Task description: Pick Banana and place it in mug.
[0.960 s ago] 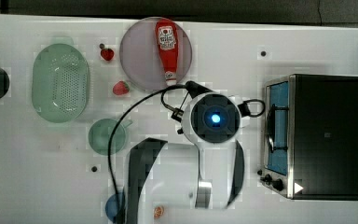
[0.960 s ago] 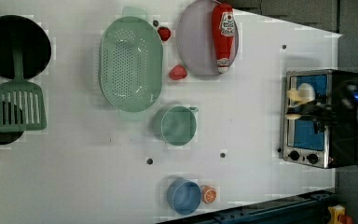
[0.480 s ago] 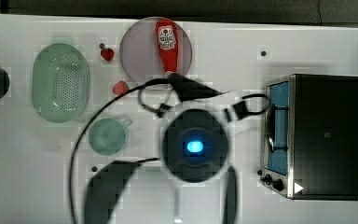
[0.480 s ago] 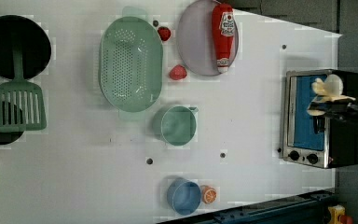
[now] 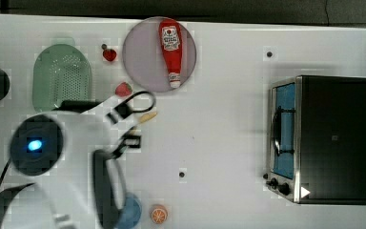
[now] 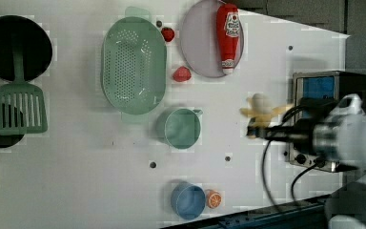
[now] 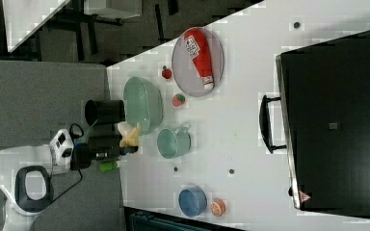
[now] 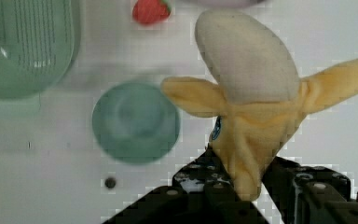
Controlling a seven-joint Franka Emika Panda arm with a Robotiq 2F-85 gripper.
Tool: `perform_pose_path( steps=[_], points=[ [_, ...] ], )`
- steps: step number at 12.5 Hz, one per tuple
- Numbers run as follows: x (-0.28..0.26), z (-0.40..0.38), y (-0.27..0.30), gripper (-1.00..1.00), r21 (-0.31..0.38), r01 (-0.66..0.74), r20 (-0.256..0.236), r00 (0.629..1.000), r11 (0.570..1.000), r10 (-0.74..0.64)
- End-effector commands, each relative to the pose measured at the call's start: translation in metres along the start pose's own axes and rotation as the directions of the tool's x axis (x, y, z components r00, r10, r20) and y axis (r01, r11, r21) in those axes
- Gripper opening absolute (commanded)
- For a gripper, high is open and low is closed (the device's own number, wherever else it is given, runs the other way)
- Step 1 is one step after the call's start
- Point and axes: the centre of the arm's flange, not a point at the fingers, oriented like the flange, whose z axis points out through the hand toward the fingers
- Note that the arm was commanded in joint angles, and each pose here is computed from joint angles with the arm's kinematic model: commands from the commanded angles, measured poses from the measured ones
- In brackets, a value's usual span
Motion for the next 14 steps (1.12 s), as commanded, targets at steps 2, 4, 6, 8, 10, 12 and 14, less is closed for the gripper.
perform_pose_path(
  steps=[2, 4, 6, 8, 10, 12, 14],
  points=[
    [-0.010, 0.012, -0.032, -0.42, -0.004, -0.217, 0.017, 0.976, 0.976, 0.217],
    [-0.010, 0.035, -0.050, -0.42, 0.018, -0.270, 0.025, 0.963, 0.963, 0.270],
    [-0.006, 0.063, -0.060, -0.42, 0.053, -0.300, 0.034, 0.954, 0.952, 0.299],
    [-0.002, 0.091, -0.063, -0.42, 0.077, -0.304, 0.048, 0.952, 0.949, 0.301],
    [0.000, 0.114, -0.064, -0.42, 0.087, -0.321, 0.074, 0.946, 0.943, 0.315],
    [0.003, 0.129, -0.062, -0.36, 0.077, -0.378, 0.099, 0.923, 0.922, 0.371],
    [0.001, 0.143, -0.061, 0.06, 0.057, -0.422, 0.115, 0.903, 0.905, 0.414]
  ],
)
